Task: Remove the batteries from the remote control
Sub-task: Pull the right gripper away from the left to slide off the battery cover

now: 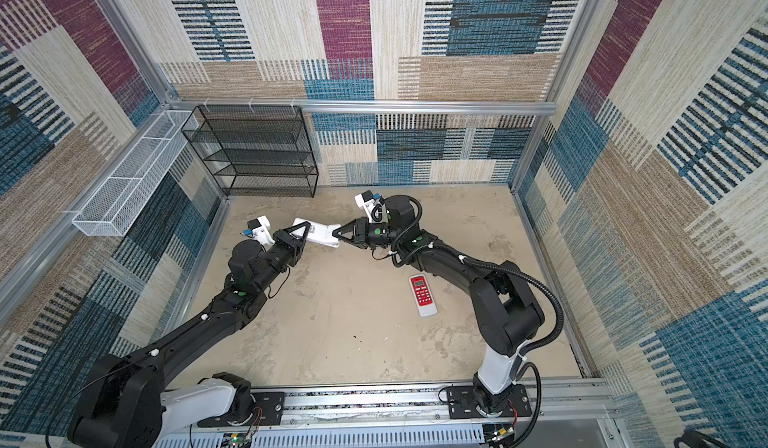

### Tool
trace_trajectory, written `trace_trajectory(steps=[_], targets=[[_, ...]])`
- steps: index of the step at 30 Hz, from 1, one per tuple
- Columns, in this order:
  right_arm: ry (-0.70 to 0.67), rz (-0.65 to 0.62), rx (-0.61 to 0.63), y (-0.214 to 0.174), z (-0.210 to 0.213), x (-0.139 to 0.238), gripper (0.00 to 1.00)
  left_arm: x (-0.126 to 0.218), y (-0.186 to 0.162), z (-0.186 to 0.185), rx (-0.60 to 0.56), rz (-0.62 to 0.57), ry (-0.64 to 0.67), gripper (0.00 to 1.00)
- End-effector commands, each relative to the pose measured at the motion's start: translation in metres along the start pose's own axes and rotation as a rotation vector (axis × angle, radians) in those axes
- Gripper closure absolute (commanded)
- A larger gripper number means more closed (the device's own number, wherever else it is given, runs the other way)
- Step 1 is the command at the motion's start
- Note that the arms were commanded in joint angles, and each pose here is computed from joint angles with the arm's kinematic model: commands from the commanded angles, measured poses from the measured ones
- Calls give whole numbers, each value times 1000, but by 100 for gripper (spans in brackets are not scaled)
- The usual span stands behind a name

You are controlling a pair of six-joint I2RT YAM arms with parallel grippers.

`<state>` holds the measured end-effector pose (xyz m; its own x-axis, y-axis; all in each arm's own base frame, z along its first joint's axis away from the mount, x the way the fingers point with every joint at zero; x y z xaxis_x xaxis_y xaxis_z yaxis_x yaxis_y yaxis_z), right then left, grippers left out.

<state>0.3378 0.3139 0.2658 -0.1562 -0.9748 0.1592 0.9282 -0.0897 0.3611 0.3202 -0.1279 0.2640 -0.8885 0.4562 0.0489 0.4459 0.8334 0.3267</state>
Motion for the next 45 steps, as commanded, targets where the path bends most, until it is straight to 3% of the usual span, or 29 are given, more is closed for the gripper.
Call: trace_trajectory(steps=[1, 34, 45], targets=[[41, 0, 14, 3, 6, -1, 77, 0, 2, -14, -20, -4, -83, 100], [77, -1, 50, 5, 21, 2, 93, 6, 3, -13, -40, -17, -58, 100], [73, -36, 93, 12, 35, 17, 95, 8, 1, -1, -56, -8, 9, 100]])
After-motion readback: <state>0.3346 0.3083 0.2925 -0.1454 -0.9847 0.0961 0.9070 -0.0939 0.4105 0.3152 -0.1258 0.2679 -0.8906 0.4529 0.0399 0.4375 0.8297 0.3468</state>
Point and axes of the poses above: each gripper's point midway between its finger pads, its own x axis back along the fingers, its own z axis along the line the jaws close on, y = z × x, the point moved 6 cm from there along x, back along the fingers, and after that the axes turned 3 degrees about -x, right-handed, at the moved point
